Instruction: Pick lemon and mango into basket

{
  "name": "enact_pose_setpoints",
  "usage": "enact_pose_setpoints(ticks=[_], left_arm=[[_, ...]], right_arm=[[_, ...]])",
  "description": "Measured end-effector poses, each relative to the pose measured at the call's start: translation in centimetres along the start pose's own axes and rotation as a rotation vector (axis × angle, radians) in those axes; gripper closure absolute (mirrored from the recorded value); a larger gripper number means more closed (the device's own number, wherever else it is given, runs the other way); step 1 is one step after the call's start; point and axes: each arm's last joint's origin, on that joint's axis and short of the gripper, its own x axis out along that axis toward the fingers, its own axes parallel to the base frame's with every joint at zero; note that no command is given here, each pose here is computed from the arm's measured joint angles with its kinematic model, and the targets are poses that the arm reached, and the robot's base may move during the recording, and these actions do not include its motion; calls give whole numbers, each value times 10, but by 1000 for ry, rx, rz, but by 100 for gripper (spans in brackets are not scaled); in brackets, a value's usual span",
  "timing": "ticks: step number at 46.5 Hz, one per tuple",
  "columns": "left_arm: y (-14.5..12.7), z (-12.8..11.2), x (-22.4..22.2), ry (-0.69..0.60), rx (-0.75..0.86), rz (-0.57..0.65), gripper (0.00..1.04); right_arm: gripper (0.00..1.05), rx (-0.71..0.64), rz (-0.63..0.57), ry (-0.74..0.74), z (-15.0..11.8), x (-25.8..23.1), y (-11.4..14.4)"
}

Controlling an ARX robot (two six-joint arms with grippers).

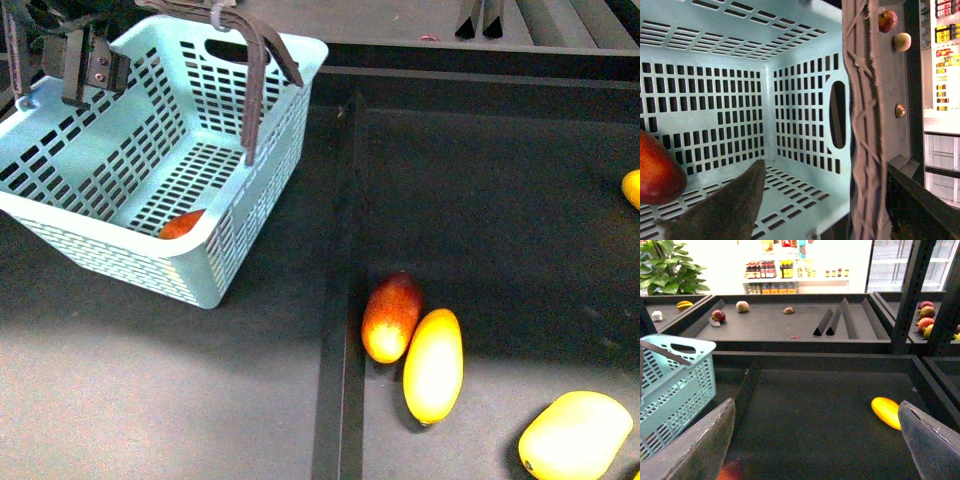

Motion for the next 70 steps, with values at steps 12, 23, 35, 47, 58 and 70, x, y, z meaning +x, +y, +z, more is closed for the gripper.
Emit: enact_pose_setpoints(ticks=[12, 23, 35, 47, 58, 70], left_arm=[[-13, 18, -46, -57, -1, 0, 7], [23, 54, -110, -175, 79, 222, 7], [41, 52, -120, -29, 375, -171, 24], [101, 68, -174, -408, 1189, -502, 83], [141, 79, -201, -418, 1237, -488, 102], [171, 75, -220, -428, 1238, -493, 102]], right_arm=[[9, 0, 0, 0, 0, 0, 0], [9, 0, 0, 0, 0, 0, 0], [9, 0, -1, 0, 0, 0, 0], [9, 0, 0, 0, 0, 0, 0], [9, 0, 0, 0, 0, 0, 0], [9, 0, 0, 0, 0, 0, 0]])
